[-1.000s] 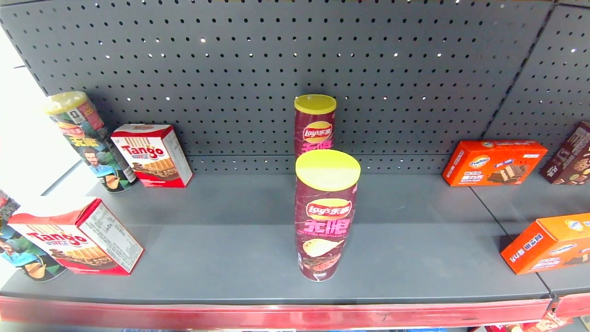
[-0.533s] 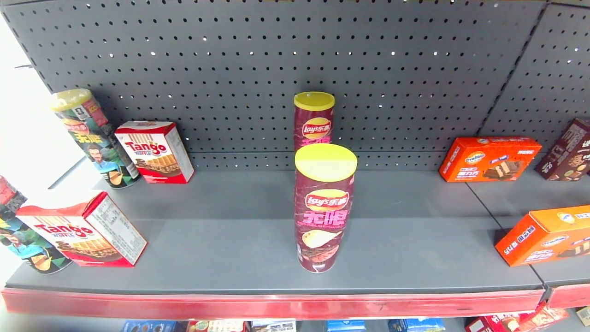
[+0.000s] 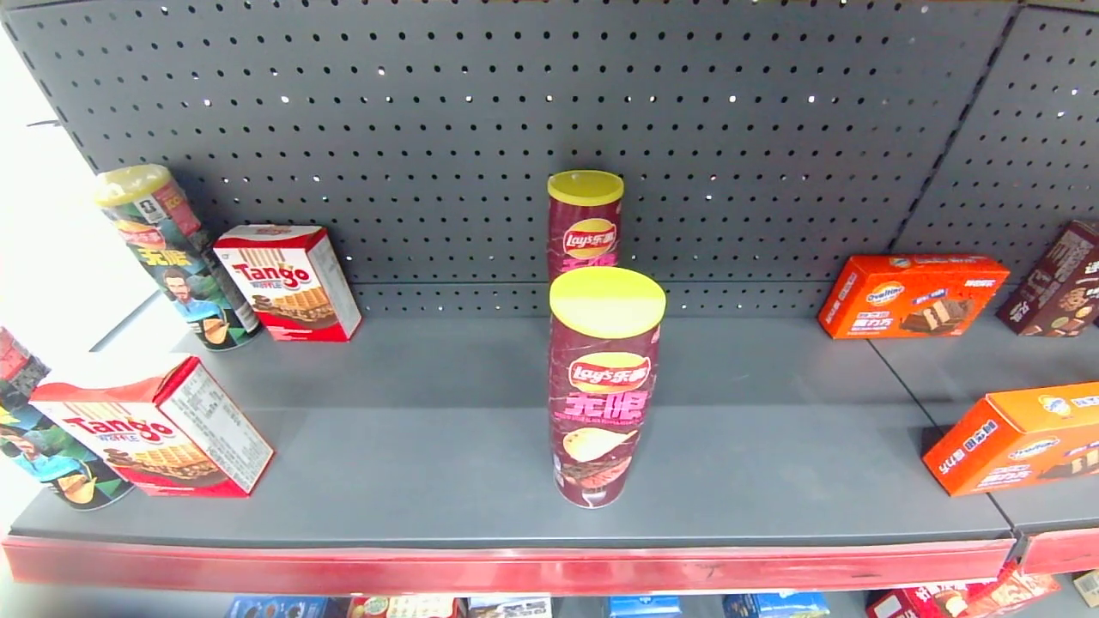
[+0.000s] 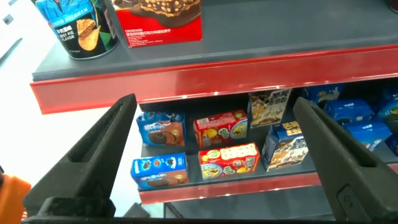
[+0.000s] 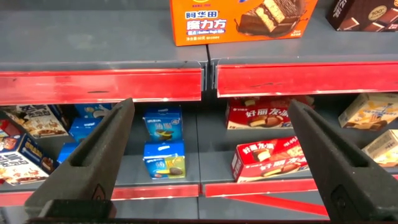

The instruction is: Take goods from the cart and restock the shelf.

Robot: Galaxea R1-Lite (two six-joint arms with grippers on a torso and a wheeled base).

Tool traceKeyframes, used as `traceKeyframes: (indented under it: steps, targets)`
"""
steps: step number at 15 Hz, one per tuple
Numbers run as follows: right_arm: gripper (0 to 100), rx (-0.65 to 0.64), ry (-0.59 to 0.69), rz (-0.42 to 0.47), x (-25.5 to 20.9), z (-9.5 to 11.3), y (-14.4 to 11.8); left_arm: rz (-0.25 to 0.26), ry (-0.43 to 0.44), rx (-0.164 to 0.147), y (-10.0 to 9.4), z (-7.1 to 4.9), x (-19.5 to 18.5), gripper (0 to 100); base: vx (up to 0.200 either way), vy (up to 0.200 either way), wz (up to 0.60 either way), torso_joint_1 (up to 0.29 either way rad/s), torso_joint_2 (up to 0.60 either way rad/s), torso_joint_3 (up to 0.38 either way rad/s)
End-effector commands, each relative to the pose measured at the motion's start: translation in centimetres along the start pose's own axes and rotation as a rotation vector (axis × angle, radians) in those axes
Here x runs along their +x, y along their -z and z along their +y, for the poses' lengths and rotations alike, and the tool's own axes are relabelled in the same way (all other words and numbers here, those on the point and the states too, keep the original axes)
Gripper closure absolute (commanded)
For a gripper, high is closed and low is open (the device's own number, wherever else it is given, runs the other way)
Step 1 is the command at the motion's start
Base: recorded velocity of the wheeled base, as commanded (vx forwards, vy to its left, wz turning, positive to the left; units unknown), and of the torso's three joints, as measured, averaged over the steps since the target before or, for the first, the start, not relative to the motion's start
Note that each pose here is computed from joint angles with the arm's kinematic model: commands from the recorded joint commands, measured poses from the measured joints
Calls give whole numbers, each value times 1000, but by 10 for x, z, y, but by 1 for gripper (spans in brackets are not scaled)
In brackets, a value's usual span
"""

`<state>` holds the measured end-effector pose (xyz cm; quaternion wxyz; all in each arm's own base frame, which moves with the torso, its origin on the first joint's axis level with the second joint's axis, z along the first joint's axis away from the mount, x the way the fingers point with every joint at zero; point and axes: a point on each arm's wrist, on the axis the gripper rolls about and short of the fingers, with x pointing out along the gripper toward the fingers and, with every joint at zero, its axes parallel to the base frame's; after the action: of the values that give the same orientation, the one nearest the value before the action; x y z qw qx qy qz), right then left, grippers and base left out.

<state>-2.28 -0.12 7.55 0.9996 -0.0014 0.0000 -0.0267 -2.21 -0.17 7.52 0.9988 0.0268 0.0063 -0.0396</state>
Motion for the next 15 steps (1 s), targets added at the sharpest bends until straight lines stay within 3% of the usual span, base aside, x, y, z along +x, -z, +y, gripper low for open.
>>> traceKeyframes:
  steps: [1,15]
  targets:
    - [0,0,-1,0,0,0,0,2,-1,-1,0,0,0,0,0,0,0,0,0,0]
    - [0,0,-1,-2,0,0,0,1,-1,-4,0,0,0,0,0,0,0,0,0,0]
